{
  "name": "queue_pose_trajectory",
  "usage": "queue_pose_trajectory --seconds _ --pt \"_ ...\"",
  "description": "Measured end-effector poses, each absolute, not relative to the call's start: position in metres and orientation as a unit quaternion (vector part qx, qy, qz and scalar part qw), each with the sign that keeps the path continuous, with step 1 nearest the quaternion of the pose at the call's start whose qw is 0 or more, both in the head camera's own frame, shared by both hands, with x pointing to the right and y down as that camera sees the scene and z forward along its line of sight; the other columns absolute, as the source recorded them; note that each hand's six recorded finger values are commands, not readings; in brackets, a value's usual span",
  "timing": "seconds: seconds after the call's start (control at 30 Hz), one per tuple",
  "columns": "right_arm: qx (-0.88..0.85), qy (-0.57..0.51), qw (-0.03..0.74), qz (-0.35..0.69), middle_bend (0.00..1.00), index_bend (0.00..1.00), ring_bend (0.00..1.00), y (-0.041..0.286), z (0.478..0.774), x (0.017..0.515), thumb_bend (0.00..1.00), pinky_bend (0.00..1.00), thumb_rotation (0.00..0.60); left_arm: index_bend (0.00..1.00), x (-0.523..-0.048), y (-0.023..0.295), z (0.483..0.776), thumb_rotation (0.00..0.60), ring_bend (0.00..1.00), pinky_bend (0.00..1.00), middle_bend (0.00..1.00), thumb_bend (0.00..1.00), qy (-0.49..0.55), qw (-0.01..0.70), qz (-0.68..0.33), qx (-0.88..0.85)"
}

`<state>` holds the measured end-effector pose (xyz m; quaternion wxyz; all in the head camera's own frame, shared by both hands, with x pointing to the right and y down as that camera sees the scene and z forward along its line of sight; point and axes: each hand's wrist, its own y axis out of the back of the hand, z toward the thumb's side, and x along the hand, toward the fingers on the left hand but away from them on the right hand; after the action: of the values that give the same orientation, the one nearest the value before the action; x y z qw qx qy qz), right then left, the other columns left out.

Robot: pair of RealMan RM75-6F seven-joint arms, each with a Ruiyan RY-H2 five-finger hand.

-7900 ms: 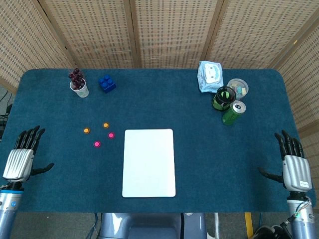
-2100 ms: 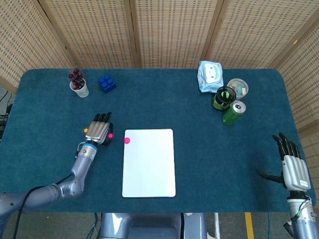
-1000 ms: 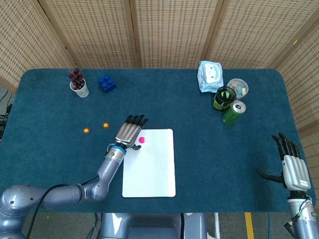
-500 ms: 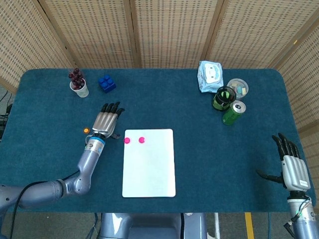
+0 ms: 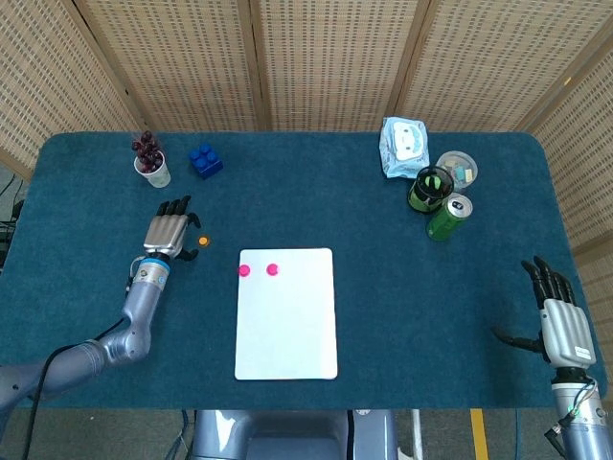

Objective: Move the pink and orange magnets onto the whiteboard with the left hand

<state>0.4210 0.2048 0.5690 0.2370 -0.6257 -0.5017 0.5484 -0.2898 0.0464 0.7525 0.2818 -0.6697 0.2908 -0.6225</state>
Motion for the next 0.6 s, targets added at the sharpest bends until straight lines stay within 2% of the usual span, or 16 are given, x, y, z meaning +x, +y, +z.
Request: queue_pose_trajectory --seconds 0.33,0.6 --pt "-0.627 -0.503 0.235 0.547 0.00 0.00 0.00 0.205 0.569 0.422 0.03 0.00 0.600 0.36 -0.281 0.048 0.770 0.600 0.00 0.00 0.00 0.30 0.291 0.277 -0.622 -0.672" --pt "-0.627 -0.503 0.234 0.546 0.00 0.00 0.00 0.205 0.569 0.422 0.03 0.00 0.600 0.36 -0.281 0.046 0.774 0.600 0.00 0.00 0.00 0.30 0.294 0.281 -0.636 -0.656"
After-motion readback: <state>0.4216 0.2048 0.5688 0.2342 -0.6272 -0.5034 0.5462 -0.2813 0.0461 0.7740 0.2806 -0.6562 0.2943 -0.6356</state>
